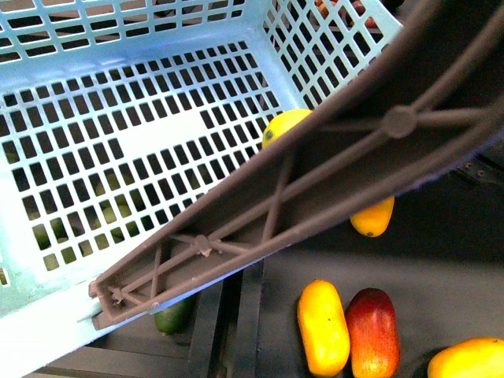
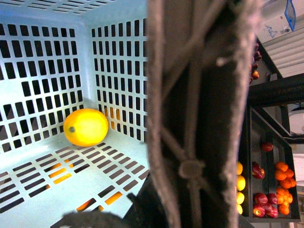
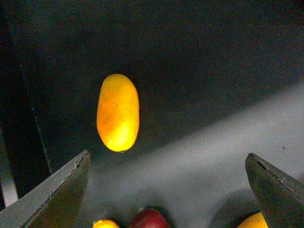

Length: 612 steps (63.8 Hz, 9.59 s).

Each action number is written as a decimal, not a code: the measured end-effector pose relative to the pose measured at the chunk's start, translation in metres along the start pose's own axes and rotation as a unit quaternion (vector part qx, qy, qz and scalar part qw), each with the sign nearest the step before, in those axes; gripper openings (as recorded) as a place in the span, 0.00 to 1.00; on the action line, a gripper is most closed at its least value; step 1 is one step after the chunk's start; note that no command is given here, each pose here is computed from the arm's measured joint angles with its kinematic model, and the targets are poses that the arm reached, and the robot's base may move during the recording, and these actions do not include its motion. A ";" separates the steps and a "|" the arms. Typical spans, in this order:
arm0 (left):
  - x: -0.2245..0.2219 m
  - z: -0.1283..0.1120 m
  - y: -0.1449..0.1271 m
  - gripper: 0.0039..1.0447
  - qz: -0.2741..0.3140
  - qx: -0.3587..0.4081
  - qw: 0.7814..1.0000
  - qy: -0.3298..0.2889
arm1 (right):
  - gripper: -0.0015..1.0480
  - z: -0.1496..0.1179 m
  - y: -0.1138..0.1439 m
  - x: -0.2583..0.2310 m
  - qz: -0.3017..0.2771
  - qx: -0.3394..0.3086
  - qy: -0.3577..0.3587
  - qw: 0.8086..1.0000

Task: Pick lemon and mango into basket

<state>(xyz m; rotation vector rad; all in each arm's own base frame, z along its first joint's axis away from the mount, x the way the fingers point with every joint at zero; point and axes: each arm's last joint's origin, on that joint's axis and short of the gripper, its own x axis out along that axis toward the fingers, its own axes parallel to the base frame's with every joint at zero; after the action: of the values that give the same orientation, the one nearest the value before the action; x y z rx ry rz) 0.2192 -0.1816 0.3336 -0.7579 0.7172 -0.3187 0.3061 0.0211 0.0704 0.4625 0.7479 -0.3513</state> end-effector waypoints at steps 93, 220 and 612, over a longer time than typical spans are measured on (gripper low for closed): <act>0.000 0.000 0.000 0.04 0.001 0.001 1.000 -0.002 | 0.92 -0.037 0.094 0.152 -0.094 0.040 0.092 0.991; 0.000 0.000 0.000 0.04 0.000 0.001 1.000 0.000 | 0.62 0.059 0.091 -0.198 0.328 0.034 -0.156 0.931; 0.001 -0.001 0.000 0.04 0.000 -0.001 1.000 0.001 | 0.92 -0.044 -0.087 -0.211 0.171 -0.220 -0.365 0.888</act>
<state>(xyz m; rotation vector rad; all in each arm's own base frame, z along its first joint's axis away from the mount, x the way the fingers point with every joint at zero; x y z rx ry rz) 0.2190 -0.1826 0.3333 -0.7596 0.7199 -0.3188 0.0968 0.0002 0.1691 0.0033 -0.0128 0.0008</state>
